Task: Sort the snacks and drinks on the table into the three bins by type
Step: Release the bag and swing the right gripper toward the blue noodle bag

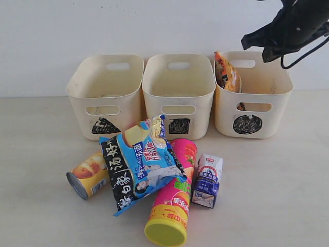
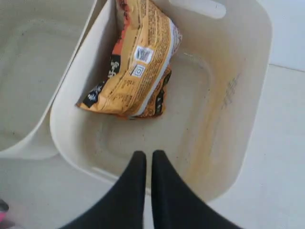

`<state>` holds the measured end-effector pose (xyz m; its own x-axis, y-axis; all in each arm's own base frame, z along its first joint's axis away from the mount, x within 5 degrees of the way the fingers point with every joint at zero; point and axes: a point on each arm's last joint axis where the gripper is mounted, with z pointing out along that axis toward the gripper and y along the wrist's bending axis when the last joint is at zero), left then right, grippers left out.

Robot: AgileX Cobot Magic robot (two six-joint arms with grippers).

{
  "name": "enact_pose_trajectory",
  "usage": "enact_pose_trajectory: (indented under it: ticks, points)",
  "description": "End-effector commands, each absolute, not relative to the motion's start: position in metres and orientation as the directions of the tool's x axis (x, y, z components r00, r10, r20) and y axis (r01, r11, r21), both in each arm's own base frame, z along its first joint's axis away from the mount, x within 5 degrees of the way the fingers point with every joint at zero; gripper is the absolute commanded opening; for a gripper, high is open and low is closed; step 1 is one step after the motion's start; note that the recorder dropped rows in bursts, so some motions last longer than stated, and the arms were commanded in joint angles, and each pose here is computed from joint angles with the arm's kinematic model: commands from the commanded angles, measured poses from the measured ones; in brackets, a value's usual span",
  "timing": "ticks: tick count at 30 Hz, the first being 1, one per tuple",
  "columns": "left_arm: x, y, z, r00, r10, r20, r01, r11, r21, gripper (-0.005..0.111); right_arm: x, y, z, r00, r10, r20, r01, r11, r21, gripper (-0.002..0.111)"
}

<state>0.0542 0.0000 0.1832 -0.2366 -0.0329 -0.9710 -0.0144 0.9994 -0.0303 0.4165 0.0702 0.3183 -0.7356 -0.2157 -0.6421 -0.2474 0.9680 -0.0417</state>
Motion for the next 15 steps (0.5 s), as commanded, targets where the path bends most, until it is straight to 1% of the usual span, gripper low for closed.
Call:
enact_pose_trajectory:
  ticks: [1,9,15]
  points:
    - [0.054,0.0,0.185,-0.219,-0.038,-0.975,-0.014,0.999,-0.036,0.004,0.39,0.074,0.328,-0.719,-0.287,-0.633,-0.308,0.948,-0.08,0.0]
    - [0.054,0.0,0.185,-0.219,-0.038,-0.975,-0.014,0.999,-0.036,0.004,0.34,0.105,0.326,-0.571,-0.475,-0.67,-0.488,0.852,-0.188,0.0]
    - [0.054,0.0,0.185,-0.219,-0.038,-0.975,-0.014,0.999,-0.036,0.004,0.306,0.132,0.324,-0.481,-0.576,-0.661,-0.603,0.765,-0.227,0.0]
